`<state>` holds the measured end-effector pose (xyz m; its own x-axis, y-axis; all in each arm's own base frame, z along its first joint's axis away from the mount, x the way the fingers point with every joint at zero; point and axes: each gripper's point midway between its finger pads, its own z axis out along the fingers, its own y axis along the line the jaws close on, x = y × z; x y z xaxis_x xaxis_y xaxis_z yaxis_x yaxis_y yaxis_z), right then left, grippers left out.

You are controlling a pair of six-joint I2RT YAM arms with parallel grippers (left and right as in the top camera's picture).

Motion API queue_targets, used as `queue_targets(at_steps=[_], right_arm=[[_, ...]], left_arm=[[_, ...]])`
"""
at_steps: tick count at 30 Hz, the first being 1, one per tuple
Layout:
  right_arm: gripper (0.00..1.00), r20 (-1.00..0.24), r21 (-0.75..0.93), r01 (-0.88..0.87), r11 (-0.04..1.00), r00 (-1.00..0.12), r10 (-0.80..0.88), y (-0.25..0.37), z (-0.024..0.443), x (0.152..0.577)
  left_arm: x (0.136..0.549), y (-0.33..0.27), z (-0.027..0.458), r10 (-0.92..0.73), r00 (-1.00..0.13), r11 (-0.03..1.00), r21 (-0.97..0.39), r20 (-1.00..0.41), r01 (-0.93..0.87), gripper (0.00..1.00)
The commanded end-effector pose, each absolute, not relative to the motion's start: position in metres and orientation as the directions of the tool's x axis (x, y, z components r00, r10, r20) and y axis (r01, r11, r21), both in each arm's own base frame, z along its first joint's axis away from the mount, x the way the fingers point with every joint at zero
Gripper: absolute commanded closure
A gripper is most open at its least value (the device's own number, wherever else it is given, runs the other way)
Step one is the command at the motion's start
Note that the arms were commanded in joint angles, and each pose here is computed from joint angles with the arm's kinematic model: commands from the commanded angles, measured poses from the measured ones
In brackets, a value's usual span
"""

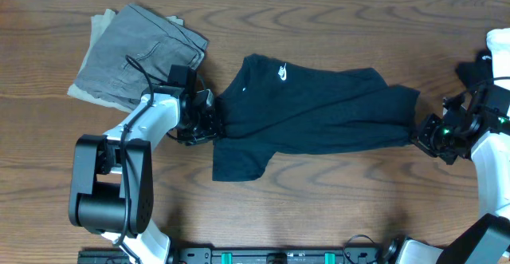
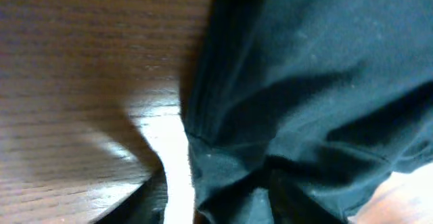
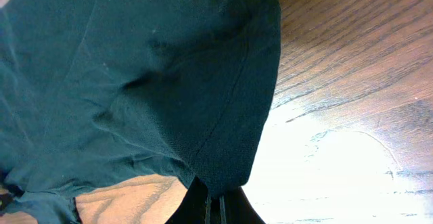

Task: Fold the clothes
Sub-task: 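Release and regrasp the shirt's lower right corner with the right gripper, then lift the shirt with both grippers and swing it up and flat onto the table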

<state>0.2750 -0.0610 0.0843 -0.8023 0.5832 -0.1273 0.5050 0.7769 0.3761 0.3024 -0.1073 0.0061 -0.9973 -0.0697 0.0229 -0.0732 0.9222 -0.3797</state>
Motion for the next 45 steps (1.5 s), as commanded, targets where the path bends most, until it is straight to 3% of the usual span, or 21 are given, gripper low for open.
queue_targets(at_steps=[1, 3, 6, 11, 16, 22, 26, 30, 36, 45], right_arm=[[0.99, -0.141, 0.395, 0.486, 0.78, -0.807, 0.574, -0.06, 0.089, 0.278], [0.99, -0.144, 0.396, 0.485, 0.78, -0.806, 0.574, -0.06, 0.089, 0.279], [0.99, -0.154, 0.397, 0.481, 0.782, -0.805, 0.574, -0.061, 0.091, 0.279], [0.99, -0.189, 0.398, 0.464, 0.791, -0.803, 0.566, -0.061, 0.1, 0.28], [0.99, -0.242, 0.414, 0.439, 0.797, -0.791, 0.562, -0.062, 0.126, 0.285], [0.99, -0.355, 0.456, 0.351, 0.818, -0.771, 0.528, -0.057, 0.206, 0.291], [0.99, -0.496, 0.444, 0.287, 0.849, -0.711, 0.499, -0.059, 0.272, 0.296], [0.99, -0.595, 0.426, 0.249, 0.87, -0.647, 0.477, -0.058, 0.331, 0.291], [0.99, -0.661, 0.389, 0.232, 0.891, -0.603, 0.446, -0.055, 0.378, 0.275], [0.99, -0.692, 0.364, 0.223, 0.904, -0.585, 0.423, -0.047, 0.401, 0.254]], left_arm=[[0.298, -0.126, 0.015, -0.05, -0.998, 0.875, -0.481, 0.036, -0.062, 0.63], [0.3, -0.133, 0.019, -0.045, -0.998, 0.852, -0.521, 0.033, -0.056, 0.69], [0.298, -0.138, 0.022, -0.042, -0.998, 0.832, -0.551, 0.042, -0.058, 0.94], [0.296, -0.139, 0.035, -0.047, -0.997, 0.82, -0.568, 0.056, -0.07, 0.94], [0.304, -0.133, 0.093, -0.054, -0.998, 0.816, -0.578, -0.039, -0.021, 0.94], [0.303, -0.129, 0.241, -0.028, -0.914, 0.817, -0.536, -0.404, 0.212, 0.94], [0.287, -0.113, 0.339, -0.041, -0.73, 0.86, -0.396, -0.683, 0.323, 0.94], [0.258, -0.107, 0.4, -0.06, -0.585, 0.857, -0.342, -0.809, 0.386, 0.94], [0.223, -0.11, 0.425, -0.065, -0.521, 0.826, -0.339, -0.851, 0.45, 0.93], [0.194, -0.123, 0.45, -0.06, -0.494, 0.755, -0.363, -0.867, 0.546, 0.94]])
